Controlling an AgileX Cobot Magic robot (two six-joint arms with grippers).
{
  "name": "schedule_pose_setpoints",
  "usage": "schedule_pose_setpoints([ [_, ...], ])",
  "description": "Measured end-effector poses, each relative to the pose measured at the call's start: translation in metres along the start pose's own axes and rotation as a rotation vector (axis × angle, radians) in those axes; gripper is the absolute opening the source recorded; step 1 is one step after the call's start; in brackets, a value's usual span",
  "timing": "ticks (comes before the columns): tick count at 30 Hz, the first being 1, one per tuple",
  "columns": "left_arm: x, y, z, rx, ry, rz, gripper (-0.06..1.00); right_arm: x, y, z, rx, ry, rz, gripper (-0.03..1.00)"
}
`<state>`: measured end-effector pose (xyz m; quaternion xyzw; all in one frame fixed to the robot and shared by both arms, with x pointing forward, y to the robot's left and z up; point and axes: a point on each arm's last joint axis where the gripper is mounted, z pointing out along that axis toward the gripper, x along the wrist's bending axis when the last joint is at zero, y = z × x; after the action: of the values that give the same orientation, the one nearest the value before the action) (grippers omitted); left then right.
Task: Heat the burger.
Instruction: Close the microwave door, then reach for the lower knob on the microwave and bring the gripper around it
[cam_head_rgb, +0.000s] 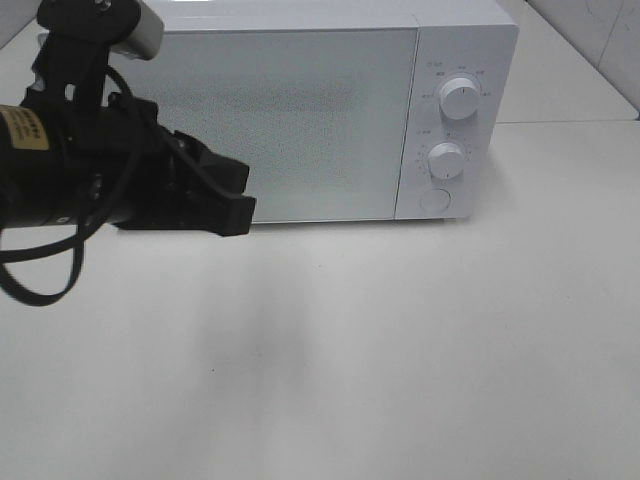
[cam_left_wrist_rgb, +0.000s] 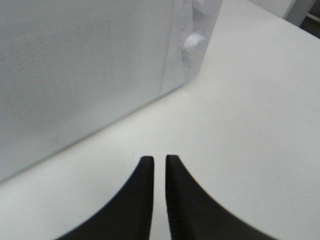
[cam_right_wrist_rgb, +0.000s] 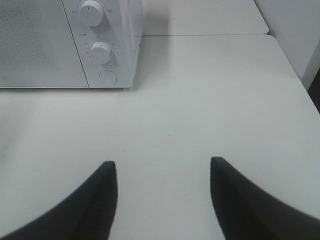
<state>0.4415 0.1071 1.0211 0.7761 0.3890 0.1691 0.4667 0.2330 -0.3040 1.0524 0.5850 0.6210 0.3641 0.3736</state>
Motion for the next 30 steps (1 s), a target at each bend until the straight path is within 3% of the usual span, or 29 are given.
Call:
schedule_pose_setpoints([
  [1,0.0,0.0,0.0,0.0,0.0,0.0,0.11,0.0,0.0,0.0,0.0,0.0,0.0,0.57],
  [2,-0.002,-0.001,-0.01,0.042,-0.017,-0.031,0.28,0.0,0.0,0.0,0.0,0.0,0.0,0.57],
  [3,-0.003,-0.002,-0.013,0.066,-0.024,-0.056,0.39,0.0,0.0,0.0,0.0,0.0,0.0,0.57],
  [4,-0.003,-0.002,-0.013,0.066,-0.024,-0.056,0.39,0.0,0.0,0.0,0.0,0.0,0.0,0.57],
  [5,-0.004,-0.003,-0.02,0.105,-0.034,-0.09,0.7,0.0,0.0,0.0,0.0,0.0,0.0,0.57],
  [6,-0.005,-0.004,-0.022,0.121,-0.037,-0.09,0.81,0.0,0.0,0.0,0.0,0.0,0.0,0.57],
  [7,-0.005,-0.004,-0.022,0.121,-0.037,-0.09,0.81,0.0,0.0,0.0,0.0,0.0,0.0,0.57],
  [8,-0.005,-0.006,-0.028,0.151,-0.043,-0.064,0.92,0.0,0.0,0.0,0.0,0.0,0.0,0.57],
  [14,-0.003,-0.01,-0.044,0.23,-0.034,0.059,0.98,0.0,0.0,0.0,0.0,0.0,0.0,0.57],
  [16,0.0,-0.01,-0.05,0.252,-0.021,0.058,0.98,0.0,0.0,0.0,0.0,0.0,0.0,0.57],
  [21,0.024,-0.01,-0.068,0.289,0.063,-0.033,0.99,0.0,0.0,0.0,0.0,0.0,0.0,0.57],
  [23,0.046,-0.012,-0.085,0.316,0.149,-0.101,0.99,0.0,0.0,0.0,0.0,0.0,0.0,0.57],
  [24,0.046,-0.012,-0.085,0.316,0.149,-0.101,0.99,0.0,0.0,0.0,0.0,0.0,0.0,0.57],
  [26,0.076,-0.017,-0.11,0.343,0.293,-0.2,0.99,0.0,0.0,0.0,0.0,0.0,0.0,0.57],
  [29,0.082,-0.019,-0.116,0.359,0.322,-0.22,0.99,0.0,0.0,0.0,0.0,0.0,0.0,0.57],
  [30,0.093,-0.024,-0.128,0.385,0.384,-0.265,0.99,0.0,0.0,0.0,0.0,0.0,0.0,0.57],
])
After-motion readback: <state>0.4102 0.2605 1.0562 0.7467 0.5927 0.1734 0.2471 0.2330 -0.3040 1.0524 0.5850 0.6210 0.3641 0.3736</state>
